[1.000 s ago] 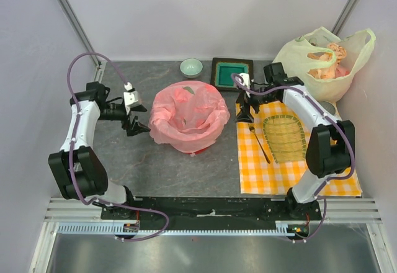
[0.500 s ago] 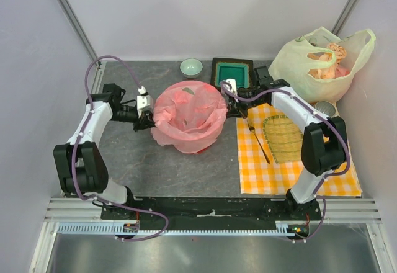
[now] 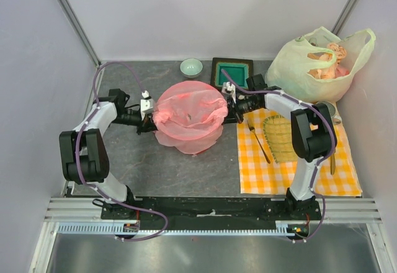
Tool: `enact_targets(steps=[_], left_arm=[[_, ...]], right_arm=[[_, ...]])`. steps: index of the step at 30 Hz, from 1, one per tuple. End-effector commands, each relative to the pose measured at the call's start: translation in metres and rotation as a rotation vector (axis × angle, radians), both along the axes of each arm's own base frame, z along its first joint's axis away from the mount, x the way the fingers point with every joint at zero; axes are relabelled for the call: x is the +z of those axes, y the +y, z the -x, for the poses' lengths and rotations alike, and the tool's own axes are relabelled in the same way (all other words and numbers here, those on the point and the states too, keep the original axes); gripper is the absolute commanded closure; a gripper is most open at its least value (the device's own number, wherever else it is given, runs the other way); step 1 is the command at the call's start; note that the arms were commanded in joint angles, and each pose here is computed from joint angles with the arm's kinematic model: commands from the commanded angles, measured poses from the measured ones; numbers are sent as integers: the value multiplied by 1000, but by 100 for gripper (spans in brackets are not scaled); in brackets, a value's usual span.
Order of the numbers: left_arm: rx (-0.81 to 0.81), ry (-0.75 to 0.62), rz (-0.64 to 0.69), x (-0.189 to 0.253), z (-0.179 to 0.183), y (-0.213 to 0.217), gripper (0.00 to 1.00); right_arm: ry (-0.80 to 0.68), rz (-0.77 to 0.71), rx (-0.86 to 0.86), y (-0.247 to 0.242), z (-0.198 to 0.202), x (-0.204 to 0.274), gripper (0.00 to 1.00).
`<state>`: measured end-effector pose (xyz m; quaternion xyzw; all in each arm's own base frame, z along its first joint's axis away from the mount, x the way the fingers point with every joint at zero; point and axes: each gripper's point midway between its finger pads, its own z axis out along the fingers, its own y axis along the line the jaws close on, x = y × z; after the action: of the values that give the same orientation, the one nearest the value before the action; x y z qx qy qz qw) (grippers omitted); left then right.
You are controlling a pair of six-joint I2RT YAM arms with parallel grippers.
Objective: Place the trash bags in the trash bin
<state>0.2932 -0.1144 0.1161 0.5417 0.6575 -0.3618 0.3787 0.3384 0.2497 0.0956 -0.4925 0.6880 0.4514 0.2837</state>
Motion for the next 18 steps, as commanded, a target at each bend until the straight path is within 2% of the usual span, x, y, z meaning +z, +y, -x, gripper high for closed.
enact_targets(steps=[1,7,8,9,10,11,12,13,15,18], left_arm=[[3,101,-178,-50,18,22,98],[10,103,-202,-50,28,27,98],[24,93,-190,-44,27,29,94],[32,94,-176,-37,28,29,65],[50,75,-136,-23,22,27,52],[78,42,-115,-7,18,31,45],[82,55,-87,4,23,29,31],[82,18,-90,18,17,31,26],[84,-15,-120,36,19,36,20],[133,-57,-151,65,14,46,20]], right_arm=[[148,111,-80,-21,11,-42,100],[171,118,-83,-24,23,-38,100],[170,116,-81,-25,24,-35,100],[134,110,-67,-25,20,-29,97],[133,112,-62,-28,22,-22,68],[117,110,-59,-30,20,-16,54],[67,99,-67,-35,13,-2,44],[55,100,-68,-37,13,5,25],[-9,89,-93,-46,5,27,17],[-57,100,-130,-57,0,54,11]])
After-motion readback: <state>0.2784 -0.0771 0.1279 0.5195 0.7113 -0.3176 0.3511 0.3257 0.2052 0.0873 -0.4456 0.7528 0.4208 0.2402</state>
